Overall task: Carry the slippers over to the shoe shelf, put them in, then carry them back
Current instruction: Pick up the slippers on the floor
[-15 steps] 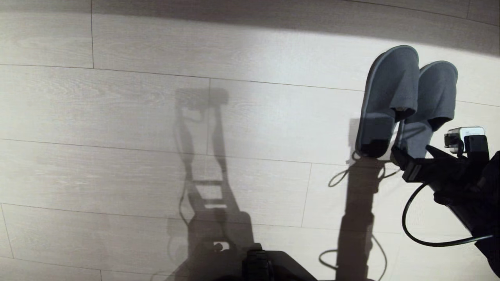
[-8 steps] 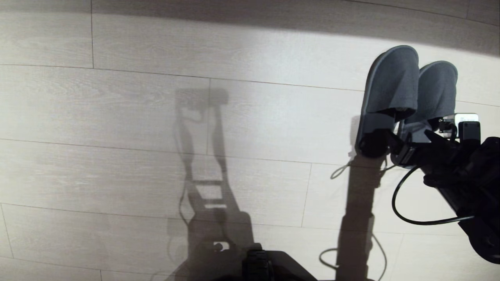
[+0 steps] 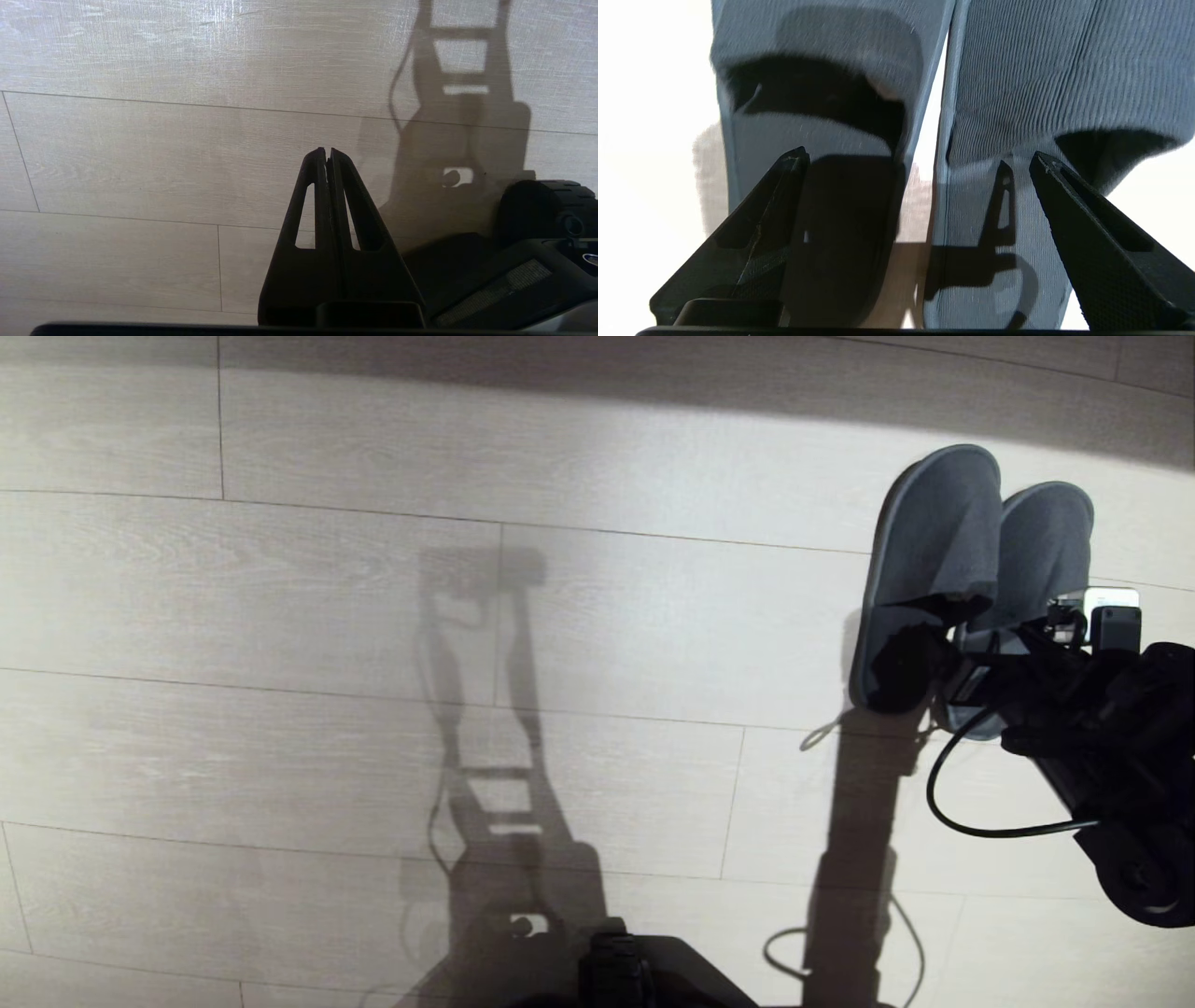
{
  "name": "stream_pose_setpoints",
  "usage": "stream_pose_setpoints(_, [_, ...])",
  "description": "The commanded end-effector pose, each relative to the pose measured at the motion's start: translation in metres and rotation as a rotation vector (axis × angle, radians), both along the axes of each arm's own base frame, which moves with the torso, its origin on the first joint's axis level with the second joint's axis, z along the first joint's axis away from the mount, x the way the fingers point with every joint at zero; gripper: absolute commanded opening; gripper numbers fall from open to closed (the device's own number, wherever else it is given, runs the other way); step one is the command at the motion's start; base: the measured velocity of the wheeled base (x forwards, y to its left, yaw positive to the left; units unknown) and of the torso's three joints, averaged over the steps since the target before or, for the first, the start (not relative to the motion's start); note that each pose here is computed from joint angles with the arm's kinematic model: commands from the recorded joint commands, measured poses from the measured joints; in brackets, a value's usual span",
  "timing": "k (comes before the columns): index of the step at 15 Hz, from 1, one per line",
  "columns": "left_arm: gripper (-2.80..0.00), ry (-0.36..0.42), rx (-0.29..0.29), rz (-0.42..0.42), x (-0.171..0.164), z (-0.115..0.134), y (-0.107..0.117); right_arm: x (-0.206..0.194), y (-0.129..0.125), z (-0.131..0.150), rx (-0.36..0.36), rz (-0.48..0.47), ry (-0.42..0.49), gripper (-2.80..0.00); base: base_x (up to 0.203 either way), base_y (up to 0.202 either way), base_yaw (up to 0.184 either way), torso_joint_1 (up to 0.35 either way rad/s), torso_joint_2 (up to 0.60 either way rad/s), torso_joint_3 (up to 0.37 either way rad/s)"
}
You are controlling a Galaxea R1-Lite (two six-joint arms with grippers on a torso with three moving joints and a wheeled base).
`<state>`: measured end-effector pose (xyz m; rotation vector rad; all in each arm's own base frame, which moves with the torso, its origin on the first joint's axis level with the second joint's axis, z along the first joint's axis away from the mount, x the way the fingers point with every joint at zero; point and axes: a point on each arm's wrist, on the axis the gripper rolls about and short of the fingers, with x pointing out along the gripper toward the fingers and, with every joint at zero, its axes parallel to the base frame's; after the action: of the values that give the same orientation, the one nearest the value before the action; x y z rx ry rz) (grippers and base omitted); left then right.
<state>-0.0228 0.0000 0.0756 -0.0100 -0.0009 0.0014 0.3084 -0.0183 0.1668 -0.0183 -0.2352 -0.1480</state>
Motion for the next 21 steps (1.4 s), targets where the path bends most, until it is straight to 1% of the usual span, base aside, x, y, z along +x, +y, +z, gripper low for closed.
stream_pose_setpoints(1, [-2.80,-0.002,-0.001,0.000,0.000,0.000,0.000,0.006,-0.002,0.003,0.004,-0.004,-0.025,0.00,0.000,0.000,0.000,0.000,0.00,0.000])
stream_pose_setpoints(5, [-2.80,-0.002,-0.001,0.001,0.000,0.000,0.000,0.021,-0.003,0.002,0.006,0.016,-0.041,0.00,0.000,0.000,0.000,0.000,0.00,0.000])
stream_pose_setpoints(9, [-2.80,-0.001,-0.001,0.001,0.000,0.000,0.000,0.031,-0.003,0.013,0.012,0.024,-0.096,0.00,0.000,0.000,0.000,0.000,0.00,0.000])
stream_pose_setpoints(11, [-2.80,-0.002,-0.001,0.000,0.000,0.000,0.000,0.029,-0.003,0.017,0.011,0.042,-0.109,0.00,0.000,0.000,0.000,0.000,0.00,0.000])
stream_pose_setpoints(17, [-2.80,-0.001,-0.001,0.001,0.000,0.000,0.000,0.038,-0.004,0.019,0.009,0.041,-0.128,0.00,0.000,0.000,0.000,0.000,0.00,0.000])
stream_pose_setpoints(21, [-2.80,-0.002,-0.001,0.000,0.000,0.000,0.000,0.043,-0.013,0.016,0.007,0.015,-0.128,0.00,0.000,0.000,0.000,0.000,0.00,0.000])
